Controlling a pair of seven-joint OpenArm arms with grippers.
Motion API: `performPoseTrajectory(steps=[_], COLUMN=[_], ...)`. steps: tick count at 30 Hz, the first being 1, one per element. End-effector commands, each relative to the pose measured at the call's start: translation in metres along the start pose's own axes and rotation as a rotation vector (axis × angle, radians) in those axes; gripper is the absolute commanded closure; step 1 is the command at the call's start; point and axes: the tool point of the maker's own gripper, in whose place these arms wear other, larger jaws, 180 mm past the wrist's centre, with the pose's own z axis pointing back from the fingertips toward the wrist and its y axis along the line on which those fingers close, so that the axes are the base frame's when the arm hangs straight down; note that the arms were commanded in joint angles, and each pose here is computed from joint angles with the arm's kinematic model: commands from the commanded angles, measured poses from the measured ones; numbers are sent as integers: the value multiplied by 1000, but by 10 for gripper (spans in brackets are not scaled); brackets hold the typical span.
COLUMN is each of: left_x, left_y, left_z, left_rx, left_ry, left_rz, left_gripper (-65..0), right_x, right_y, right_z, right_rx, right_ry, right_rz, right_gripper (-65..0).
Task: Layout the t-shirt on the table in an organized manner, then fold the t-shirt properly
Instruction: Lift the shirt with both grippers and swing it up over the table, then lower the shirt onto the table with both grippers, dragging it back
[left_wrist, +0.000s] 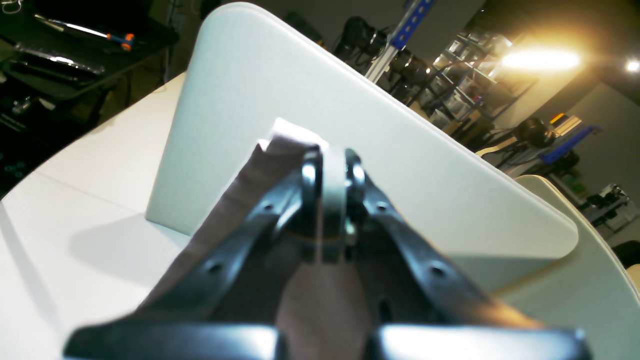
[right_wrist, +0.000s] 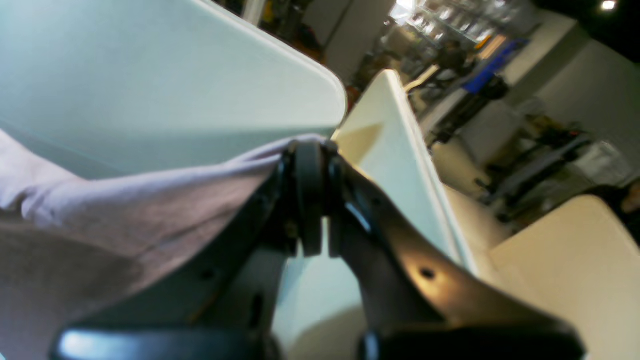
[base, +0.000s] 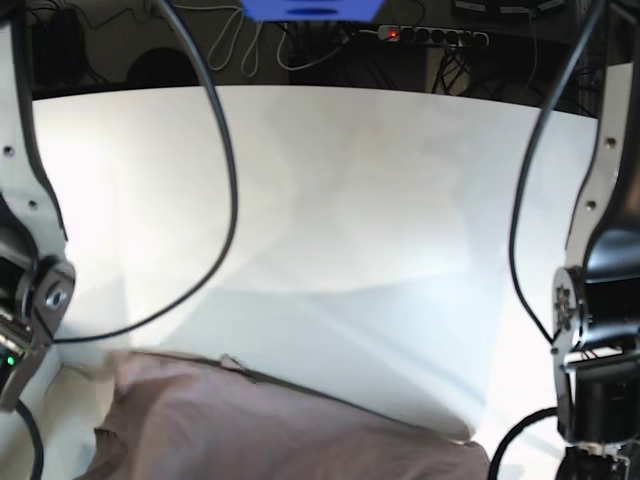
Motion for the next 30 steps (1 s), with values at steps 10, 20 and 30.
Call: performPoseTrajectory(steps=[10, 20, 30], left_x=[-11, -158, -220], left_y=[3, 143, 258], left_z=[44, 172, 310], left_rx=[-78, 138, 429], left_ry=[-33, 198, 340], left_rz=[-66, -31, 140], left_gripper=[0, 0, 0], right_x=[-56, -185, -270], right_y=[50, 119, 186], right_z=[86, 211, 331], right_rx=[-26, 11, 91], right_ry=[3, 295, 538], right_rz=[168, 18, -149], right_gripper=[0, 0, 0])
